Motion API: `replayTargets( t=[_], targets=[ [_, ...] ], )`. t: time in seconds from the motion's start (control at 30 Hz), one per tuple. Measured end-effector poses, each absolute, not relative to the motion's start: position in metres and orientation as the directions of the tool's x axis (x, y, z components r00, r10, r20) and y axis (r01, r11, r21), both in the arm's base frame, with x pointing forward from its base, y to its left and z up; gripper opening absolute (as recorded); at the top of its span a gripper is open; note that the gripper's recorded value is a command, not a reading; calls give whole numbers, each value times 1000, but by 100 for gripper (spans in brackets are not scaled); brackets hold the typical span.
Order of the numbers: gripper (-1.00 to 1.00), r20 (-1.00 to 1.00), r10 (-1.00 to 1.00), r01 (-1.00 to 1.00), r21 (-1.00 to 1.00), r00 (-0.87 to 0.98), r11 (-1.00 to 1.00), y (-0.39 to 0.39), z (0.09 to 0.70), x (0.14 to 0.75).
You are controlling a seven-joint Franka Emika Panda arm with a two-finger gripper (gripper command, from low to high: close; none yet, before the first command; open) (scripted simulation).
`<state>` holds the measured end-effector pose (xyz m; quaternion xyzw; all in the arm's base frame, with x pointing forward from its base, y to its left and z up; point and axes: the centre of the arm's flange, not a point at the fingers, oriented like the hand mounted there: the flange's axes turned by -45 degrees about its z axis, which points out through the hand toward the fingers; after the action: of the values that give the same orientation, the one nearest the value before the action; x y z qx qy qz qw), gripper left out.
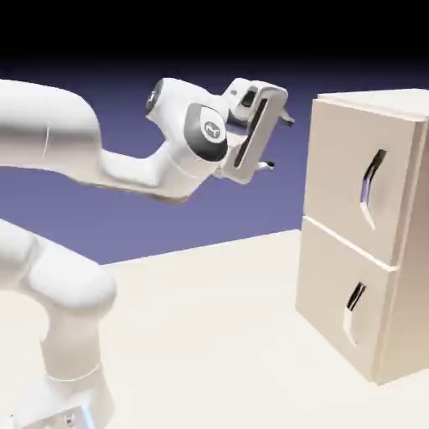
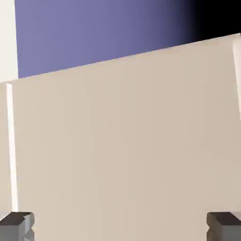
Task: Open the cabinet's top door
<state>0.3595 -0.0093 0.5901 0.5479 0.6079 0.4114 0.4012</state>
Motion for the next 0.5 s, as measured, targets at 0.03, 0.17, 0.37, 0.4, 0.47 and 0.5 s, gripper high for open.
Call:
replayTargets(
  t=[0.03,0.17,0.37,0.4,0.47,0.5],
  targets=[
    [100,-81,993,320,942,-91,106,-12,591,359],
    [100,-254,958,251,926,-132,280,-26,591,360],
    [100,-498,854,150,842,-153,518,-49,585,366],
    [100,-536,830,134,821,-153,554,-53,583,368],
    [100,-608,780,104,775,-149,624,-61,578,372],
    [100,-642,753,90,749,-146,656,-65,575,374]
  ],
)
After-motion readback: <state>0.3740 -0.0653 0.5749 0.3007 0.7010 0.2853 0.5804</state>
